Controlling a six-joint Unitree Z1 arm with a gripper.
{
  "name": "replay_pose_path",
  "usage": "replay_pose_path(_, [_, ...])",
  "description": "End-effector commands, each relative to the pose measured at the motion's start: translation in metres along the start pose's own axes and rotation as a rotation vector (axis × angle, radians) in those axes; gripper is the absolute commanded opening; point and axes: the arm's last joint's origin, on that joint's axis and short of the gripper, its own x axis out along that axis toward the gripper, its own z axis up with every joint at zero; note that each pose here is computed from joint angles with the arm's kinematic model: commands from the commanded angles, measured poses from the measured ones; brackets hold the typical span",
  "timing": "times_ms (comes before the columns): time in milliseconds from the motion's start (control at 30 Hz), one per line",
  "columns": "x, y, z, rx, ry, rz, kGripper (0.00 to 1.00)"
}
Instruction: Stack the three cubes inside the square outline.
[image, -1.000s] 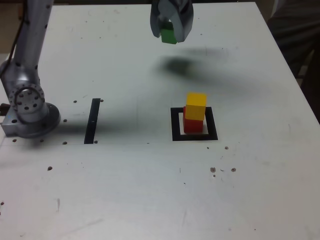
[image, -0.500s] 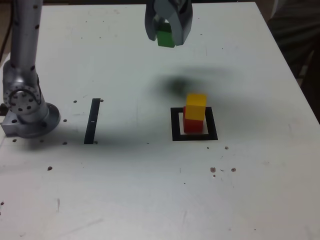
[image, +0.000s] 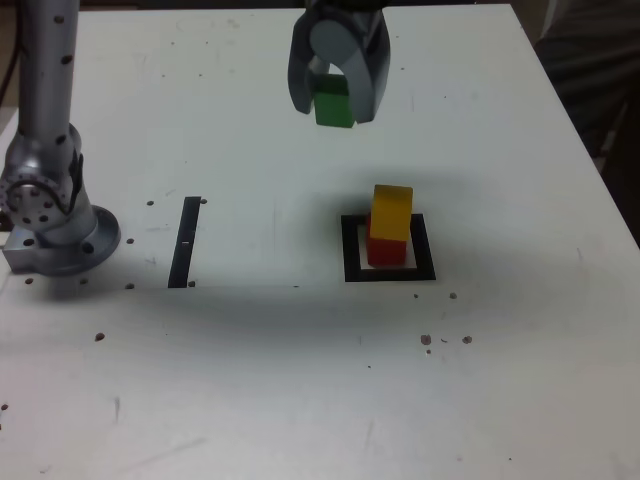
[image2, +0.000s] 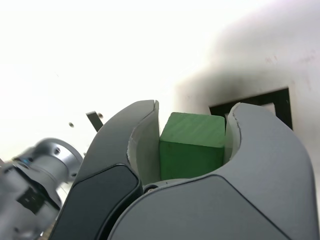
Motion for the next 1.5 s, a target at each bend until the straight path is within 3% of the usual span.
replay_pose_path(0, [-0.005, -0.007, 0.0, -0.003, -0.014, -0.001, 0.35])
replay_pose_path(700, [-0.013, -0.067, 0.033, -0.009, -0.043, -0.039, 0.35])
replay_pose_path(1467, [0.002, -0.067, 0.061, -0.008, -0.038, -0.033, 0.37])
